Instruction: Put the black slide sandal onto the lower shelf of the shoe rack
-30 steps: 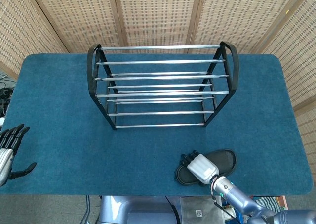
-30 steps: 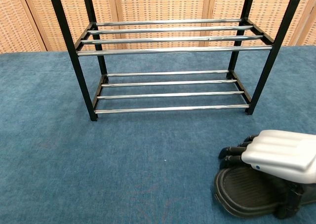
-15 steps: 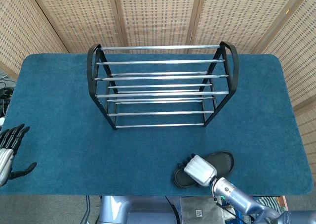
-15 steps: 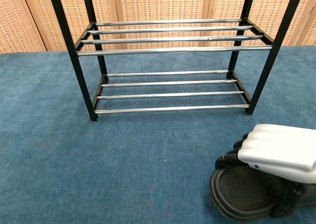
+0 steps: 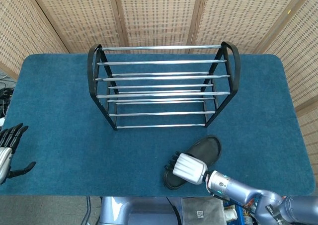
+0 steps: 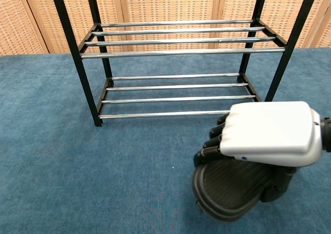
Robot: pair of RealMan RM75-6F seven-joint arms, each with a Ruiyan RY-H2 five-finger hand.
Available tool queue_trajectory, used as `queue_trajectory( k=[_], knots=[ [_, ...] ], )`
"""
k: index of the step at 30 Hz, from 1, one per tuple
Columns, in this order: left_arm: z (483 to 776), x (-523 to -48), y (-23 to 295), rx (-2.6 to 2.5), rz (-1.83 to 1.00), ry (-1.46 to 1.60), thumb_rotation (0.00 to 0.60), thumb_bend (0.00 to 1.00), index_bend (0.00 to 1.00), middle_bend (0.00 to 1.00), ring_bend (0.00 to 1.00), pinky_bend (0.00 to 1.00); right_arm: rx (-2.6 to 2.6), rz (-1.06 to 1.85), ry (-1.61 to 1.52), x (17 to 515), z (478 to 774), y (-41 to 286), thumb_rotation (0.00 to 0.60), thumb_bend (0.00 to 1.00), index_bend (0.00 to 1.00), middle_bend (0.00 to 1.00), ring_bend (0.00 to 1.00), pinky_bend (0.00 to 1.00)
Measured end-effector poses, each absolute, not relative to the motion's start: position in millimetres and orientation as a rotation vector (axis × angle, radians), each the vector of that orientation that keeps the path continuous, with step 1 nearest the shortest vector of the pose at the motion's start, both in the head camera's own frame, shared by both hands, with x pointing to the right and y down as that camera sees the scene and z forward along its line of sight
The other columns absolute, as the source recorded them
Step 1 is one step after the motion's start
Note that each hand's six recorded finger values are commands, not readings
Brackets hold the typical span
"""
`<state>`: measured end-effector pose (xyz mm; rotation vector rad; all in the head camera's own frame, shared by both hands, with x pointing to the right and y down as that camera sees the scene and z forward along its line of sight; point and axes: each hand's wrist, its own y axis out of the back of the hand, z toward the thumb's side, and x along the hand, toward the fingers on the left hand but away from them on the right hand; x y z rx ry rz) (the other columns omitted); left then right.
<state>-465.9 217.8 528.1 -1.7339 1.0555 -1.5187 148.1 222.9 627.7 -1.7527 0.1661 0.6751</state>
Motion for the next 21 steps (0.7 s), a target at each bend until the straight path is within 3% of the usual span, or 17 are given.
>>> queue_trajectory(
  k=[9,21],
  knots=[
    [534,-472,212,-1.744,-1.550,1.066,0.600,0.24,0.00,0.00,0.00,0.00,-1.588,0.482,0.297,124,631,210,0.600,0.52,0.52,0.51,0.47,0.50],
    [547,-476,205,-1.747,-1.610,1.054,0.600,0.24,0.00,0.00,0.00,0.00,-1.460,0.433,0.361,131,674,147,0.600,0.66,0.52,0.49,0.47,0.50]
  ],
)
